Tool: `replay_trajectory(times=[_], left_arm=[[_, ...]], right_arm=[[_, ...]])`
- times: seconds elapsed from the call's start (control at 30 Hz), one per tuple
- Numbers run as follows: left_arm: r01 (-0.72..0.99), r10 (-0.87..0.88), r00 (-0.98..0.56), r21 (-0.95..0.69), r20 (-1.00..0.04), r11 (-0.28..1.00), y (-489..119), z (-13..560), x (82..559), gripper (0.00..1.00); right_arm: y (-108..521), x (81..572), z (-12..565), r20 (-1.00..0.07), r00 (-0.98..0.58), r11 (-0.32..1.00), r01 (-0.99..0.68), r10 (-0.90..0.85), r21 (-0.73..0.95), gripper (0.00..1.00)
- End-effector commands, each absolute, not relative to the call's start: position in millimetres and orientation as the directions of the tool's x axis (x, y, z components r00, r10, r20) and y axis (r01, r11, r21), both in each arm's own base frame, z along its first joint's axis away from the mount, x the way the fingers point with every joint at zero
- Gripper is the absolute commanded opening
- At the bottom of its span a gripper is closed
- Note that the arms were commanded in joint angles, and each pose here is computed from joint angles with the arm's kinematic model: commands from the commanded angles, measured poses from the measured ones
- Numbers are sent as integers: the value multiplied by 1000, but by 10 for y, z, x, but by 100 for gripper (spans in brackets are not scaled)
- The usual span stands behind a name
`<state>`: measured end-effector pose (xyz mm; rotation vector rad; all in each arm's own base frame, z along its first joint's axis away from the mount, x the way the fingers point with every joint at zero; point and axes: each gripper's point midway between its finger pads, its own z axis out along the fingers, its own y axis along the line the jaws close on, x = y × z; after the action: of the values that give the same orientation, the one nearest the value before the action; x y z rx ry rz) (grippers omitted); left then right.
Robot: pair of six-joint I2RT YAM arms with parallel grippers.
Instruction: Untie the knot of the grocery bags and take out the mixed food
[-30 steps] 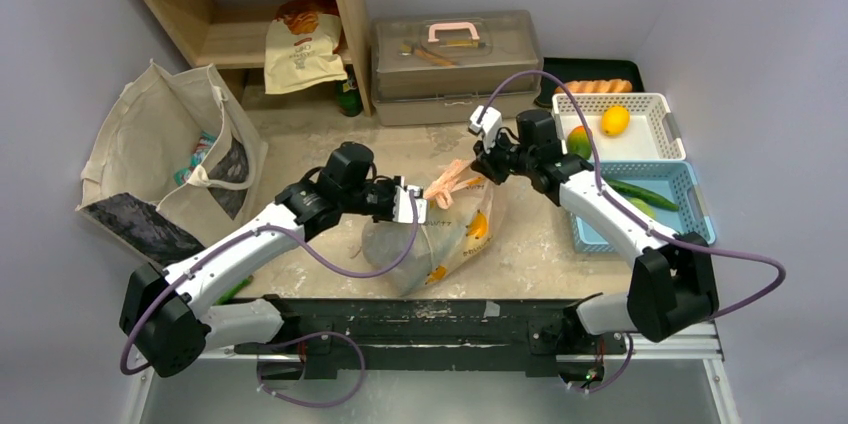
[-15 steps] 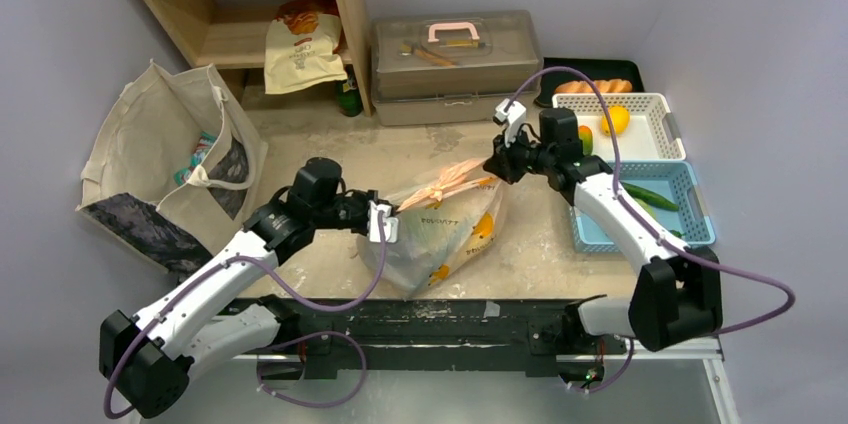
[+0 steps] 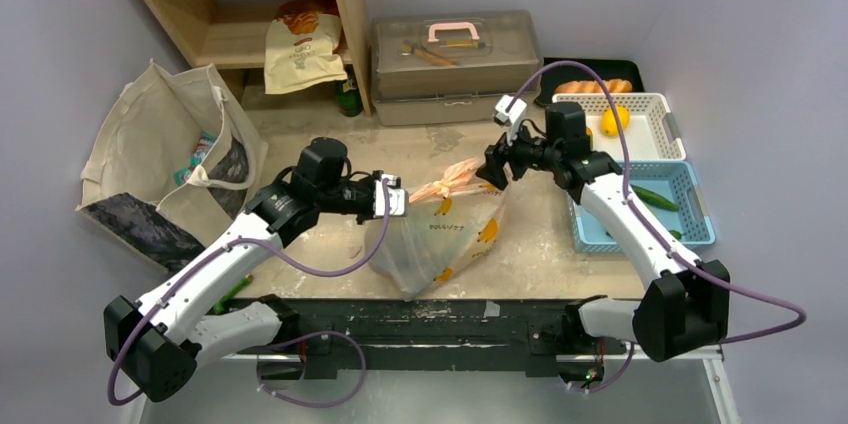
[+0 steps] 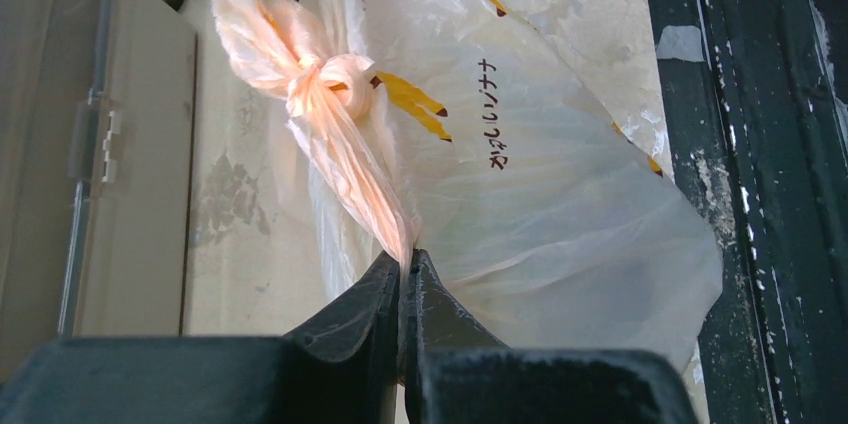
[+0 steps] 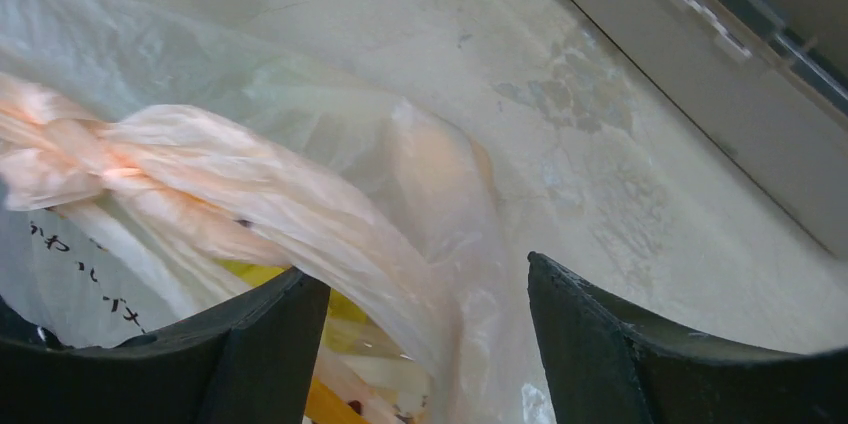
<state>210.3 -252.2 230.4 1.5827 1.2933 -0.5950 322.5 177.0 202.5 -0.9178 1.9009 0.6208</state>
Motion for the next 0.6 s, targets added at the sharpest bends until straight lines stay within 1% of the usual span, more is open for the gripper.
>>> replay_trajectory(times=[0.0, 0.07, 0.1, 0.13, 0.17, 0.2, 0.23, 0.27, 0.3, 0.37, 0.47, 0.57], left_arm=[[911, 425, 382, 411, -821, -25, -2617, 2409, 2057, 0], [909, 431, 386, 415, -816, -28, -2625, 2391, 2077, 0], [909, 435, 387, 417, -813, -28, -2626, 2386, 2089, 0], [906, 438, 390, 423, -810, -24, -2624, 2396, 2105, 0], [903, 439, 394, 429, -807, -21, -2624, 2408, 2115, 0], [901, 439, 397, 433, -806, -20, -2623, 2412, 2119, 0], [901, 441, 397, 434, -805, -17, -2617, 2414, 2123, 0], [900, 443, 396, 435, -804, -16, -2608, 2420, 2118, 0], [901, 447, 394, 432, -803, -17, -2593, 2414, 2103, 0], [905, 462, 389, 423, -797, -32, -2540, 2344, 2043, 0], [906, 502, 404, 410, -765, -105, -2402, 2121, 1873, 0], [899, 546, 423, 407, -723, -159, -2227, 1860, 1721, 0]], right_arm=[[2071, 3307, 2331, -908, -95, 495, -859, -409, -133, 72], [2174, 3322, 2314, -900, -65, 453, -878, -430, -153, 72], [2217, 3318, 2275, -892, -50, 425, -890, -450, -165, 70], [2252, 3321, 2233, -884, -42, 405, -898, -466, -172, 67], [2264, 3339, 2179, -875, -35, 394, -901, -483, -182, 58], [2249, 3391, 2128, -866, -37, 403, -894, -499, -194, 40], [2229, 3467, 2105, -860, -43, 426, -881, -508, -208, 20], [2212, 3558, 2105, -864, -72, 472, -858, -498, -201, 2], [2169, 3651, 2113, -872, -130, 539, -825, -472, -168, 0], [2045, 3764, 2154, -878, -194, 602, -789, -437, -126, 0], [1793, 3874, 2298, -907, -291, 718, -696, -303, -16, 0], [1605, 3860, 2413, -918, -347, 776, -626, -194, 73, 0]])
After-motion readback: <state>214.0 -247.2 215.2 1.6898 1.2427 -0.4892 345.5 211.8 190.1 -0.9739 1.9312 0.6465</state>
